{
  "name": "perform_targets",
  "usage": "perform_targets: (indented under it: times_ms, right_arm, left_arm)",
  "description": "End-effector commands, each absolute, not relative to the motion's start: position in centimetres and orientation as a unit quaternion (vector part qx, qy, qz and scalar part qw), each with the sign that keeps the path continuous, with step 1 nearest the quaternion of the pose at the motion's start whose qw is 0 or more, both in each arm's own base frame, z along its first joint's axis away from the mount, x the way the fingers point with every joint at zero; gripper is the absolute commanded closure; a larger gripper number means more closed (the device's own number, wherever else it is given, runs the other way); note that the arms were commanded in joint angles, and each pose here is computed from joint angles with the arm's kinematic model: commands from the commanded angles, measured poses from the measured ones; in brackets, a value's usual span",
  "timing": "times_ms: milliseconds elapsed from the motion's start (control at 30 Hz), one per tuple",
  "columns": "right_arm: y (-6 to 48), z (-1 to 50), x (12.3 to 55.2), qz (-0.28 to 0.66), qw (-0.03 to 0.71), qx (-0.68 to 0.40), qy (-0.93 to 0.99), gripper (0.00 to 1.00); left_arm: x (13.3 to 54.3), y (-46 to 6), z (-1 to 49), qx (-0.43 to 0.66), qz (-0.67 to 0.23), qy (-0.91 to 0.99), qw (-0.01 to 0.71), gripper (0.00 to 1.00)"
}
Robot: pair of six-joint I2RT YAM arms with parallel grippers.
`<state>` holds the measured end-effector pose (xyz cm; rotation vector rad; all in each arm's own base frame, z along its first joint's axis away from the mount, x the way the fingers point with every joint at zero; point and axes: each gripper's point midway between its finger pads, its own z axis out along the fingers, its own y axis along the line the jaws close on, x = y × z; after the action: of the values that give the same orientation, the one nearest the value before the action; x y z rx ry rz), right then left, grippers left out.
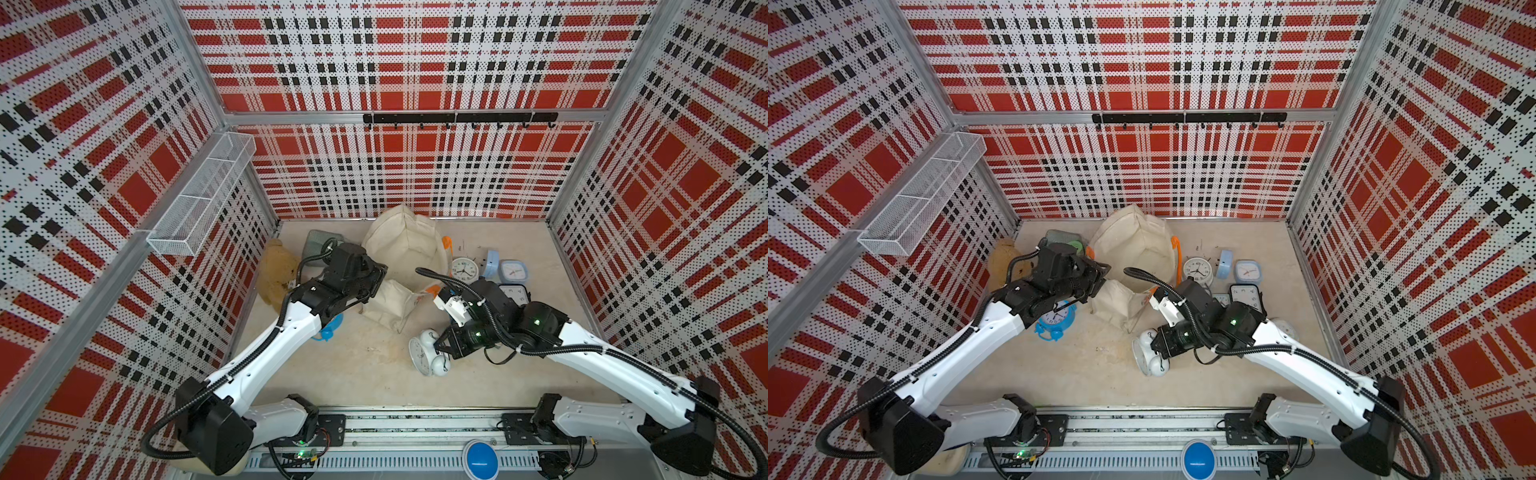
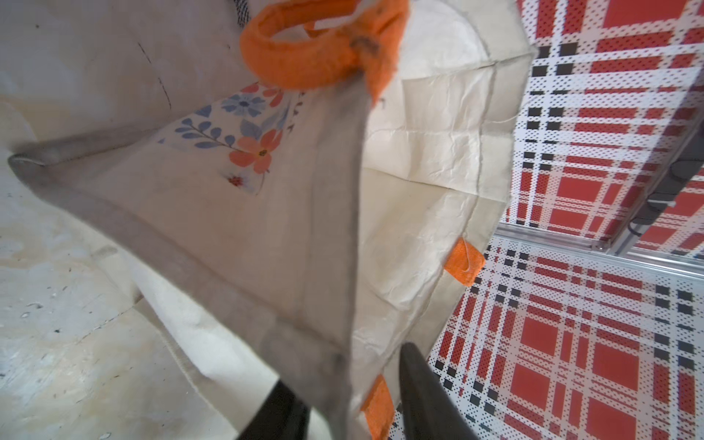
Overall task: Take the alarm clock out of the canvas bag
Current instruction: Place the alarm at the center of the board.
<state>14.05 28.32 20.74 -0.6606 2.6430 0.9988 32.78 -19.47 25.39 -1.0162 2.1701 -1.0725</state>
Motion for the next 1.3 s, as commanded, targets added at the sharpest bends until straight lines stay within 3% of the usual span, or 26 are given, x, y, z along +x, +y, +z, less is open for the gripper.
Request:
perform_targets:
  times_ms: [0,200,400,567,833,1033,1167,1267]
  right_arm:
    - [31.8,23.1,15.0,0.405,0.157,-0.251,0.865,1.0]
    - [32.3,20.9,15.7,0.398,0.15,-0.236,0.874,1.0]
    - [28.9,16.4,17.7,0.343,0.137,-0.158,0.916,1.0]
    - [24.7,12.9,18.8,0.241,0.13,-0.109,0.956,0.86]
    - [20.1,11.1,19.9,0.155,0.149,-0.047,0.975,0.78]
    - [19.9,14.5,21.2,0.157,0.193,-0.05,0.967,0.47]
    - [17.9,22.8,23.6,0.148,0.325,-0.056,0.932,0.28]
    - [14.2,28.4,25.9,0.084,0.433,-0.041,0.896,0.08]
  left_arm:
    - [32.4,-17.6,28.2,-0.372,-0.395,0.787,0.295,0.54]
    - [31.3,-14.4,30.4,-0.365,-0.365,0.789,0.334,0.52]
    - [30.3,-12.8,29.9,-0.375,-0.362,0.785,0.334,0.52]
    - [29.2,-12.4,28.6,-0.376,-0.353,0.794,0.323,0.52]
    - [27.3,-11.9,26.2,-0.381,-0.346,0.801,0.305,0.54]
    - [25.8,-10.2,26.7,-0.339,-0.295,0.83,0.33,0.54]
    - [25.9,-8.1,29.7,-0.236,-0.19,0.87,0.389,0.48]
    - [26.8,-6.2,31.6,-0.182,-0.114,0.876,0.433,0.33]
